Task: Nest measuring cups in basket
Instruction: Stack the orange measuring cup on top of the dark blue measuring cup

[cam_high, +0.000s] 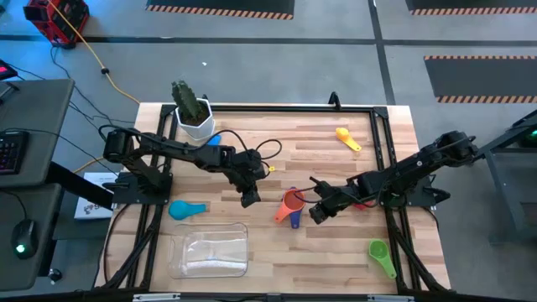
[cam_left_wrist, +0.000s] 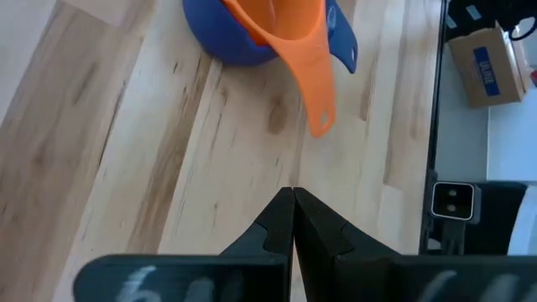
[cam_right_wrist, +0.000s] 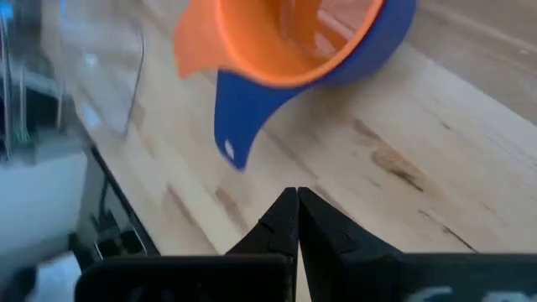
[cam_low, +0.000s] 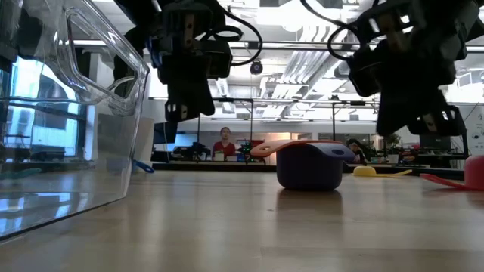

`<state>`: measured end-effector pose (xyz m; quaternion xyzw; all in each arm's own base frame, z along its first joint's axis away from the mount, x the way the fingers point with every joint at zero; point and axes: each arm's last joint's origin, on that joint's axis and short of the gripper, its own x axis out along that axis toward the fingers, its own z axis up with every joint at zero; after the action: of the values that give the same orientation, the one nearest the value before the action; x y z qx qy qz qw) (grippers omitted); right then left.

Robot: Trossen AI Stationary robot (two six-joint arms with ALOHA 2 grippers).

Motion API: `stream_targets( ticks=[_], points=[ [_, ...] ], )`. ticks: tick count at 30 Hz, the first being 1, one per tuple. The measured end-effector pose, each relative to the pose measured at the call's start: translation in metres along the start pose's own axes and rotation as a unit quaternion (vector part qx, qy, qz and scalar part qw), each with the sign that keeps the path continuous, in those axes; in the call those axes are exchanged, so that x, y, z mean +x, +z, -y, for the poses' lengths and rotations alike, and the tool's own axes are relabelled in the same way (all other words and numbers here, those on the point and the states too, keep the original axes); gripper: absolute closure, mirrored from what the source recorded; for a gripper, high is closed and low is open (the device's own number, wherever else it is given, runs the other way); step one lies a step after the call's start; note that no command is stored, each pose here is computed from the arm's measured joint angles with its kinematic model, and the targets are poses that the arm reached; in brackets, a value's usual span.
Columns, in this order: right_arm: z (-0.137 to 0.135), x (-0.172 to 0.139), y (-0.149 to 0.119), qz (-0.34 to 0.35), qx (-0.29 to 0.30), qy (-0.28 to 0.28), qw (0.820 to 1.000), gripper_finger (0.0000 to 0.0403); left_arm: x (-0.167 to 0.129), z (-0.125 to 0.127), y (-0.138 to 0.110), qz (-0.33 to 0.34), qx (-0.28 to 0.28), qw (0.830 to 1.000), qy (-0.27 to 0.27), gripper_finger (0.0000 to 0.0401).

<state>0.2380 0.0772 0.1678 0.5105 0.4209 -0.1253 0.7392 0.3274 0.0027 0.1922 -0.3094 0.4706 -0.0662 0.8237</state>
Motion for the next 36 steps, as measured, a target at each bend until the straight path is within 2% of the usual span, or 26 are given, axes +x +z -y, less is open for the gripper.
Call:
stream_targets(
  ticks=[6,13,20,25,29,36],
  points=[
    [-0.001,0.002,0.002,0.035,0.058,0.000,0.998,0.0403,0.009,-0.004,0.001,-0.004,-0.002,1.000,0.004,0.0401],
    [-0.001,0.010,0.002,0.031,0.091,0.006,0.995,0.0403,0.048,-0.016,0.001,-0.021,-0.044,0.998,-0.034,0.0401],
    [0.007,0.029,-0.002,0.028,0.073,-0.026,0.997,0.0403,0.067,-0.005,0.000,0.003,-0.092,0.994,-0.049,0.0401],
    [0.011,0.037,-0.006,0.021,0.047,-0.043,0.998,0.0403,0.072,0.002,-0.005,0.022,-0.139,0.990,-0.016,0.0401],
    [0.009,0.039,-0.008,0.028,0.028,-0.038,0.998,0.0403,0.074,0.007,-0.007,0.034,-0.169,0.985,-0.008,0.0401],
    [0.001,0.039,-0.006,0.054,0.032,0.002,0.998,0.0403,0.075,0.010,-0.005,0.068,-0.177,0.982,0.003,0.0401]
  ],
)
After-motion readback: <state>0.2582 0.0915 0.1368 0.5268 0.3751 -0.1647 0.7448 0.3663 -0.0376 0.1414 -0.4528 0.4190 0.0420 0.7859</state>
